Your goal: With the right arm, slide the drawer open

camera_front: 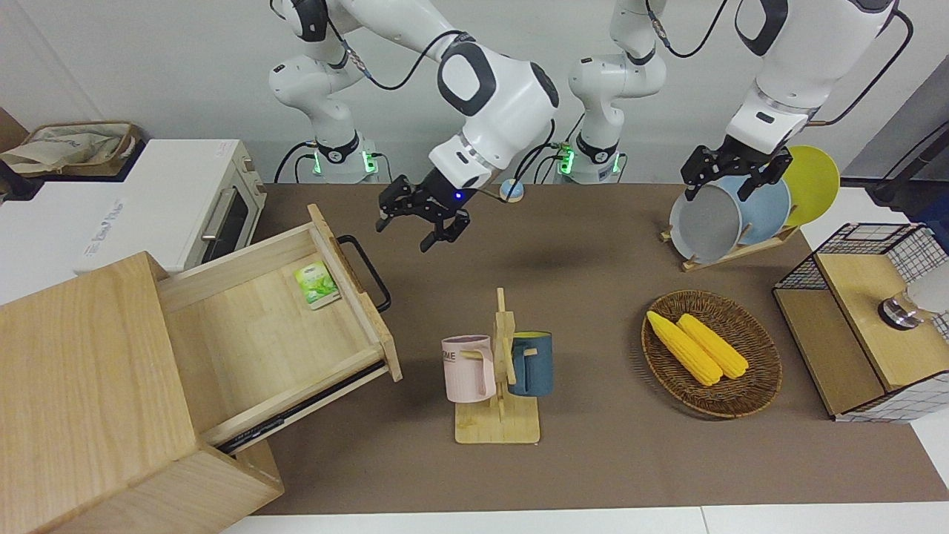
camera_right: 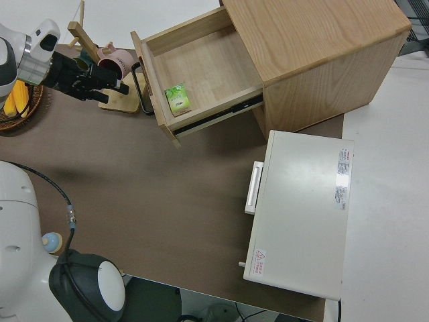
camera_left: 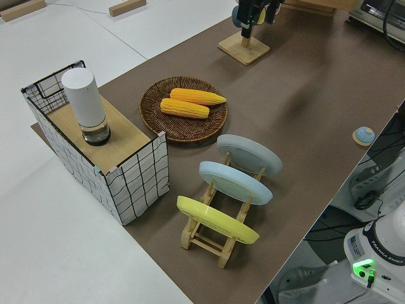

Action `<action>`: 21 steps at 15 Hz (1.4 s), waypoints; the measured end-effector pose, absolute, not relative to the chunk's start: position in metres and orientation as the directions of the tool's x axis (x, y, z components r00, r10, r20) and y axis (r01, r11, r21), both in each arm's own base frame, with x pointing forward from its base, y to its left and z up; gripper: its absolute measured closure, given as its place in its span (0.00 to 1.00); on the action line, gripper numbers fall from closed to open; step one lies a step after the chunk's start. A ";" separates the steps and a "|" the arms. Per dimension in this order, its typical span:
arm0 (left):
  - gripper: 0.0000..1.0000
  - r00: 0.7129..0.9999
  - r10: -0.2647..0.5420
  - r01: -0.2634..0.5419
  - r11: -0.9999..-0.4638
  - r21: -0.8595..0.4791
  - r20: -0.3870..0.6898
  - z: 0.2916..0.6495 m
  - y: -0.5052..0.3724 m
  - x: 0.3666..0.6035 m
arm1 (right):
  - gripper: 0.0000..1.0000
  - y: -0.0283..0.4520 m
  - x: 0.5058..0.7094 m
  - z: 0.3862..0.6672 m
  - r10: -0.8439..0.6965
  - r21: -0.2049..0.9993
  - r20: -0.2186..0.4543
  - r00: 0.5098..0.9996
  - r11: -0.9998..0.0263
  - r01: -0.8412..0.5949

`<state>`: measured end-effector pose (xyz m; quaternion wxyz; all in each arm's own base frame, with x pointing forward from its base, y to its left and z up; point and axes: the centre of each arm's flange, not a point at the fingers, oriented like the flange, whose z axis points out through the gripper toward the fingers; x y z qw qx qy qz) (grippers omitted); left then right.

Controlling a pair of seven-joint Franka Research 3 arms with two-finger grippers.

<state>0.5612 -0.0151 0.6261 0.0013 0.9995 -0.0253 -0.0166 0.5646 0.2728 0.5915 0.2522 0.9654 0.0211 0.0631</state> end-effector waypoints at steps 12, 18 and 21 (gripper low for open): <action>0.00 0.998 -0.051 -0.051 -0.999 0.003 -0.033 0.626 -0.015 0.561 | 0.01 0.081 0.590 0.655 -0.033 0.011 0.044 0.998 -0.999 -0.034; 0.00 0.998 -0.051 -0.051 -0.999 0.003 -0.033 0.626 -0.015 0.561 | 0.01 0.035 0.606 0.632 -0.025 0.001 0.065 0.998 -1.000 -0.025; 0.00 0.998 -0.051 -0.051 -0.999 0.003 -0.033 0.626 -0.015 0.561 | 0.01 0.018 0.610 0.618 -0.040 0.002 0.047 0.998 -0.999 -0.040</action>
